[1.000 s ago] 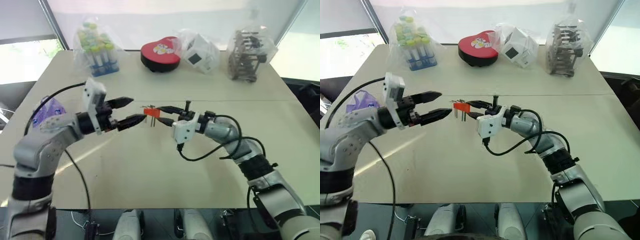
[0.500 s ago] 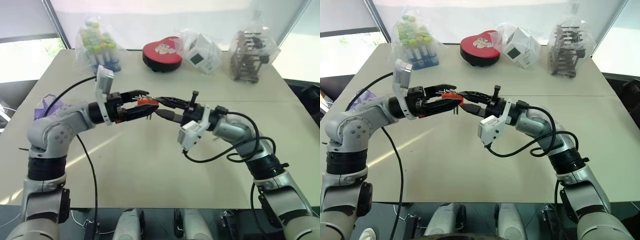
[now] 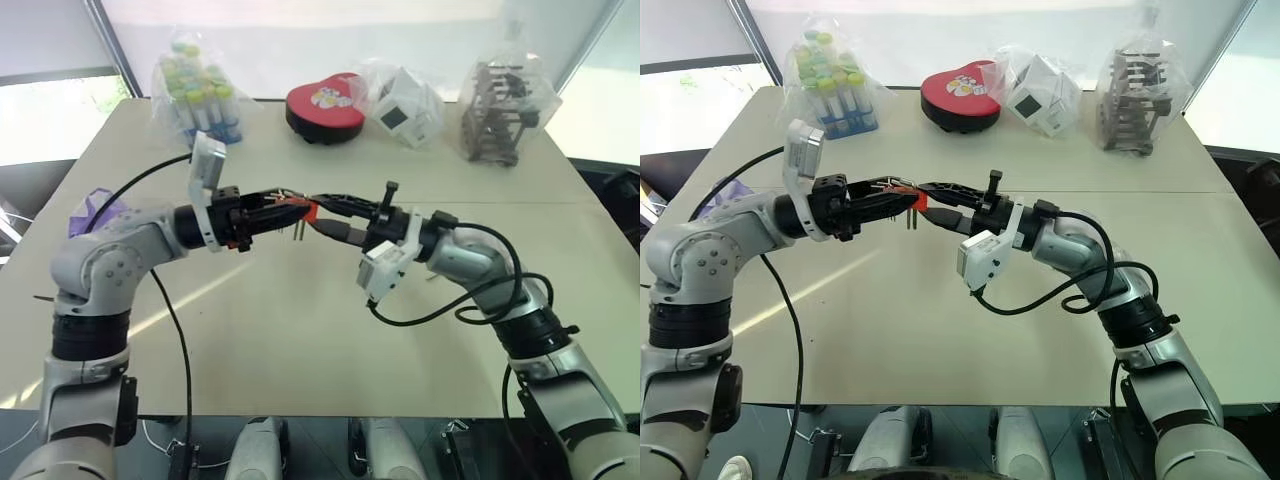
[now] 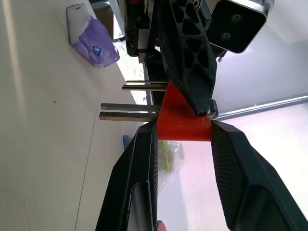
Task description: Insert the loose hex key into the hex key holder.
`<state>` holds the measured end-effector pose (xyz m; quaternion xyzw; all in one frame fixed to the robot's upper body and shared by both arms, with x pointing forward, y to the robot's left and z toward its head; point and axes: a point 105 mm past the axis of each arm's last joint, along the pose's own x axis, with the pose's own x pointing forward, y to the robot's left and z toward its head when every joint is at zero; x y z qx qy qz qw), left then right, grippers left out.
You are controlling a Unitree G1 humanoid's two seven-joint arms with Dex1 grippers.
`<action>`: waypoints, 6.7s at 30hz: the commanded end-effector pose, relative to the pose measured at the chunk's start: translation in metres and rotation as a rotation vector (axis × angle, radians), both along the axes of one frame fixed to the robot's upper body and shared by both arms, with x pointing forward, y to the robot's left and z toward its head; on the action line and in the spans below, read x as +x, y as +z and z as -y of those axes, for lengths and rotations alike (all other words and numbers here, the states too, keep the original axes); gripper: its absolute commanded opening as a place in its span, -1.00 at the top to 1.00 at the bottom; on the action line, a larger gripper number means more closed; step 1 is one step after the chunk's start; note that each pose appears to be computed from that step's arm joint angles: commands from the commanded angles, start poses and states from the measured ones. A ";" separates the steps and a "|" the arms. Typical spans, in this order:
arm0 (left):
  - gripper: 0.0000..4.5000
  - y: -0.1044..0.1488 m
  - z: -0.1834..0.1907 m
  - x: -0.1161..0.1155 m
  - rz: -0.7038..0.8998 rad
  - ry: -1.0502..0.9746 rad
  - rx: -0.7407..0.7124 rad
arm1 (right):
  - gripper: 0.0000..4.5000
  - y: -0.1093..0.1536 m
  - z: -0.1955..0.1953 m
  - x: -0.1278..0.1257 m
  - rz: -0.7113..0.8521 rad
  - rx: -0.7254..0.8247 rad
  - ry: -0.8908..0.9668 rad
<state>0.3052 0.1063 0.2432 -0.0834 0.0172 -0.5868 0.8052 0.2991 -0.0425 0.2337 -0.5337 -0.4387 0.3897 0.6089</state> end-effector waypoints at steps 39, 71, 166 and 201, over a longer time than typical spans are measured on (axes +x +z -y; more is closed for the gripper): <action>1.00 0.002 0.010 -0.007 0.046 -0.050 0.035 | -0.78 0.012 0.003 -0.005 0.021 -0.025 0.023; 1.00 -0.019 0.058 0.012 0.233 0.014 0.037 | -0.78 -0.081 0.190 0.020 -1.330 1.053 -1.352; 1.00 -0.005 0.065 0.029 0.267 0.065 0.025 | 1.00 0.029 0.028 0.022 -0.915 1.191 0.131; 1.00 0.000 0.066 0.024 0.248 0.047 -0.005 | 1.00 0.019 0.031 0.026 -0.914 1.197 0.091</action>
